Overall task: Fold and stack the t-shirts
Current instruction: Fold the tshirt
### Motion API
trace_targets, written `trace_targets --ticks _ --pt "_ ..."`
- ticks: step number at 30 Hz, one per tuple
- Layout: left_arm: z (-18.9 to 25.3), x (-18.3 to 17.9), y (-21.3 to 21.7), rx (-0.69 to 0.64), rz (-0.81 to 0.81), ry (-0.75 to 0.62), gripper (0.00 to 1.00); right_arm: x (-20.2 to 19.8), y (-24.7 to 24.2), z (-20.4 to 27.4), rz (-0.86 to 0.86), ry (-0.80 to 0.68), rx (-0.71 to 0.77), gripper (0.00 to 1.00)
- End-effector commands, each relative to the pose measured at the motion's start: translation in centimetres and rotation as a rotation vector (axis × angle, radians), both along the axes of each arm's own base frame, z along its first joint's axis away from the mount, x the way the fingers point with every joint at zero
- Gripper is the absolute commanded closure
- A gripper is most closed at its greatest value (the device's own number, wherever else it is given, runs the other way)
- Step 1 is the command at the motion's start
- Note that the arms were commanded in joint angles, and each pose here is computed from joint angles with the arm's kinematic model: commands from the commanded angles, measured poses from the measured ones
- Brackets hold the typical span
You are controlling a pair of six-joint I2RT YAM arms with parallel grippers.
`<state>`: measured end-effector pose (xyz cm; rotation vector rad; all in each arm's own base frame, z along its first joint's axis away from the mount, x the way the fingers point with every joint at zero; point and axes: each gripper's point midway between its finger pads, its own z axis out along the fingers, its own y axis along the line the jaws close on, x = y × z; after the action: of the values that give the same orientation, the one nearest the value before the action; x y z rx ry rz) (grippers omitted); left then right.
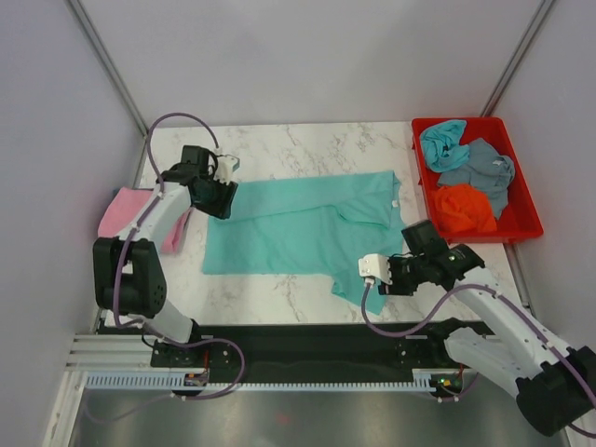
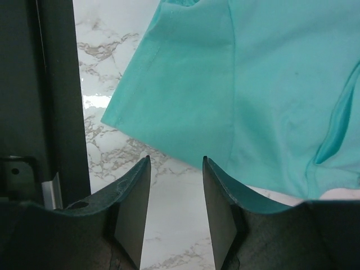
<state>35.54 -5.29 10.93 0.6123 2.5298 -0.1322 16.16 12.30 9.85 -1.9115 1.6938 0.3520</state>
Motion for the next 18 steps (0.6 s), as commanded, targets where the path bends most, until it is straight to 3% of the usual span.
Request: trace_targets --ticks 1,13,18 --pt "0.2 1.8 -1.0 -0.030 0.006 0.000 0.43 1.9 1.8 -0.8 -0.084 0.045 0.059 0.50" --pt "-5.0 5.2 -1.8 -0.036 0.043 0.164 0.44 14.8 7.1 -1.0 -0.557 0.169 0.243 0.51" --pt "-6.4 7.1 -1.8 -0.033 0.072 0.218 0.45 19.8 6.4 -2.5 -0.863 0.385 0.365 0.50"
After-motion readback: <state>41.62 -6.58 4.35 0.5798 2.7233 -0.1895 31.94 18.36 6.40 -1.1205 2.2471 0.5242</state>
